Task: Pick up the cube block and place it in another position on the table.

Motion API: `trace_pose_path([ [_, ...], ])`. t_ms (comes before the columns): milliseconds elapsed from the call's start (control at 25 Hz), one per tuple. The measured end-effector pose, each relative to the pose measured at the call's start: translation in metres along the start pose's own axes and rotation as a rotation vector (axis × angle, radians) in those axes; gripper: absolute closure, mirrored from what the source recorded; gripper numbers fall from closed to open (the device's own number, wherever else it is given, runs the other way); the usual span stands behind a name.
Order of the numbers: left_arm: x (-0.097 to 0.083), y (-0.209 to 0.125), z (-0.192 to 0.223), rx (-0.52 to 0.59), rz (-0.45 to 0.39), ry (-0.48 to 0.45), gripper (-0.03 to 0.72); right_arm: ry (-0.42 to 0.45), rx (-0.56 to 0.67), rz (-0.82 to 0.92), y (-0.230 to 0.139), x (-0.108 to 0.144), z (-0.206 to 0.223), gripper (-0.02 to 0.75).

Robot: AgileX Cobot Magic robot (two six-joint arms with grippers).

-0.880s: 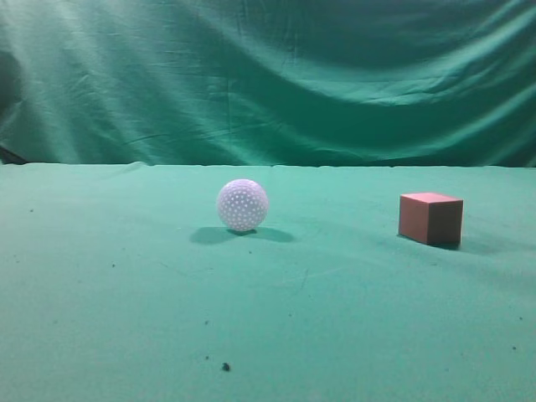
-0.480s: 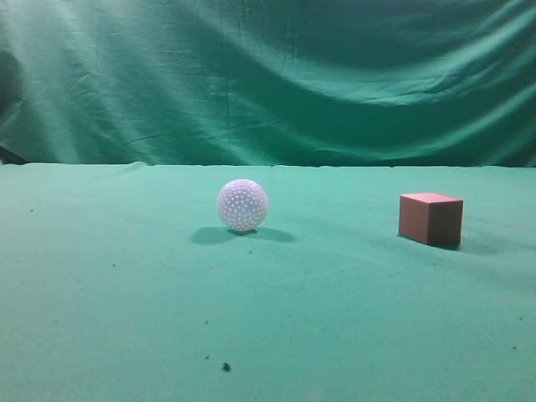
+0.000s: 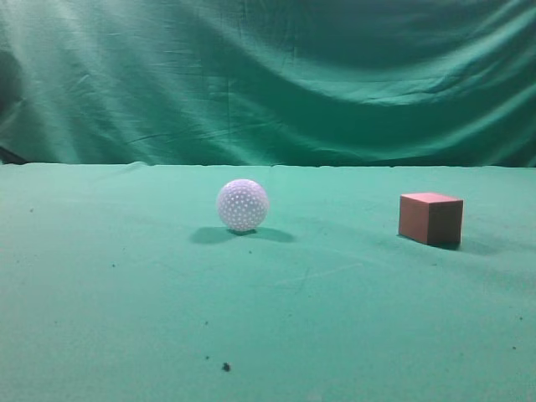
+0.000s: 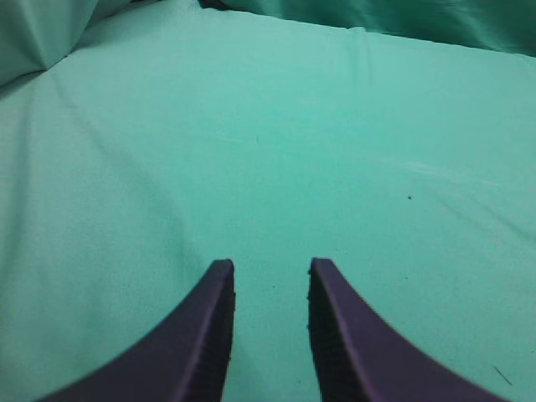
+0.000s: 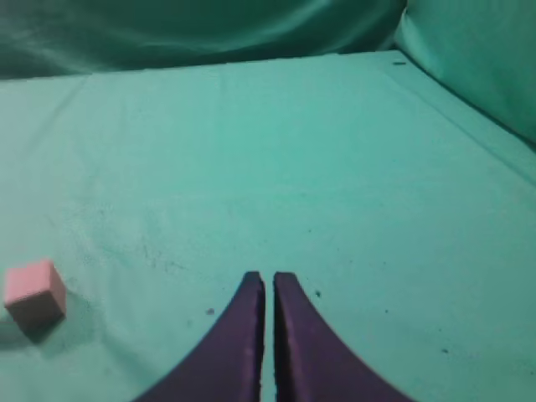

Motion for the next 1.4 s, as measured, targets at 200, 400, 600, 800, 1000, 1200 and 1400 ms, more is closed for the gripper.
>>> trace_pose_path([
  [200, 0.000, 0.000, 0.000, 0.000, 0.000, 0.000, 0.453, 0.076, -0.402, 0.097, 0.055, 0.008, -0.011, 0.738],
  [400, 0.000, 0.000, 0.000, 0.000, 0.000, 0.000, 0.453, 0.070, -0.363, 0.109, 0.088, 0.009, -0.022, 0.738],
  [600, 0.000, 0.000, 0.000, 0.000, 0.000, 0.000, 0.453, 0.025, 0.021, 0.161, 0.094, 0.011, -0.009, 0.738],
  [800, 0.000, 0.000, 0.000, 0.000, 0.000, 0.000, 0.453, 0.036, 0.276, 0.053, 0.080, 0.016, 0.012, 0.738],
  [1000, 0.000, 0.000, 0.000, 0.000, 0.000, 0.000, 0.453, 0.249, 0.488, -0.141, 0.094, 0.048, 0.026, 0.738],
  [1200, 0.000, 0.000, 0.000, 0.000, 0.000, 0.000, 0.453, 0.368, 0.670, -0.222, 0.091, 0.079, 0.047, 0.738],
  [1400, 0.000, 0.000, 0.000, 0.000, 0.000, 0.000, 0.453, 0.417, 0.835, -0.301, 0.076, 0.106, 0.076, 0.738],
])
Point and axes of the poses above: a point on each arm's last joint axis where the gripper is mounted, z pointing out along that axis toward the gripper, x along the wrist's bending axis when the last joint is at zero, y = z × x, the point moved 5 cm from there along z, pointing out along that axis toward the gripper, and after that the axes turned 2 degrees about -z, right-handed, at the moved point
